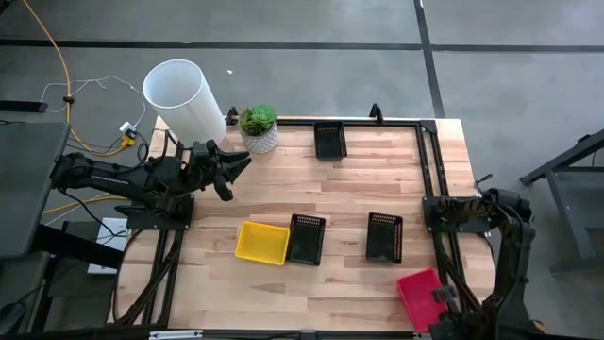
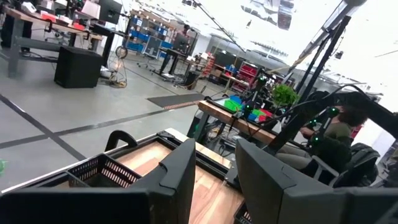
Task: Stack baskets by color
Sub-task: Stack the top red bin on the bottom red bin
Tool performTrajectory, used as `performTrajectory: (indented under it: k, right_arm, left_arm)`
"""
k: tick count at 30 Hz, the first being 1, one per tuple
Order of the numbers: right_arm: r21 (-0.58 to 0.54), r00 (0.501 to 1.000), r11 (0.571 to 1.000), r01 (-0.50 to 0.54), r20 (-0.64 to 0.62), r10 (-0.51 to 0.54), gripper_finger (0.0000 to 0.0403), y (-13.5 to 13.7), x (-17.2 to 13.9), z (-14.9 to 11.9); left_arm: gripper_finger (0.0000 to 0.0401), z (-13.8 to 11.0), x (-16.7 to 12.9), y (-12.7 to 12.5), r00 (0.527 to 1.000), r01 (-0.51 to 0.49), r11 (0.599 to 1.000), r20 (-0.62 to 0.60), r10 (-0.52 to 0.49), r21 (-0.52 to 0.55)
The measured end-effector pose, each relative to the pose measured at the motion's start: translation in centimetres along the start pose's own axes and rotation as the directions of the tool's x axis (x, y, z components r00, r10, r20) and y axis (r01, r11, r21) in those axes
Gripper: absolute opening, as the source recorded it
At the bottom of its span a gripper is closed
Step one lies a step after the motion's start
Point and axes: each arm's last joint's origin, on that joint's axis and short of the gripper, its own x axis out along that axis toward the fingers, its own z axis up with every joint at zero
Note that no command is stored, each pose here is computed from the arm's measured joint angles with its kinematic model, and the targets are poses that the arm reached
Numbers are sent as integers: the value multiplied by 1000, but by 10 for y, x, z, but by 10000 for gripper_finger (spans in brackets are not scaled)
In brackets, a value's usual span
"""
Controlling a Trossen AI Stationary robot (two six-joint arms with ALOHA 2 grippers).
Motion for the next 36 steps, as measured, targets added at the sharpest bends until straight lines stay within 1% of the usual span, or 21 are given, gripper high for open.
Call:
performTrajectory:
  k: [3, 10, 16, 30, 33, 36]
  right_arm:
    - [-6, 999, 999, 33, 7, -33, 0, -3, 6, -1]
    - [-49, 997, 996, 69, 32, -67, 0, -8, 13, 3]
    - [-19, 990, 993, 117, 84, -115, 0, -16, 14, 13]
    - [-11, 990, 993, 118, 84, -117, 1, -18, 14, 16]
    - [4, 992, 994, 106, 66, -106, 16, -18, 14, 16]
    - [12, 995, 996, 91, 46, -92, 44, -17, 14, 15]
  left_arm:
    - [103, 0, 0, 0, 1000, 0, 1000, 0, 0, 0]
    - [103, 0, 0, 0, 1000, 0, 1000, 0, 0, 1]
    - [103, 0, 0, 0, 1000, 0, 1000, 0, 0, 1]
    - [103, 0, 0, 0, 1000, 0, 1000, 0, 0, 1]
    - [103, 0, 0, 0, 1000, 1, 1000, -1, -1, 1]
    - [103, 0, 0, 0, 1000, 1, 1000, -1, -1, 1]
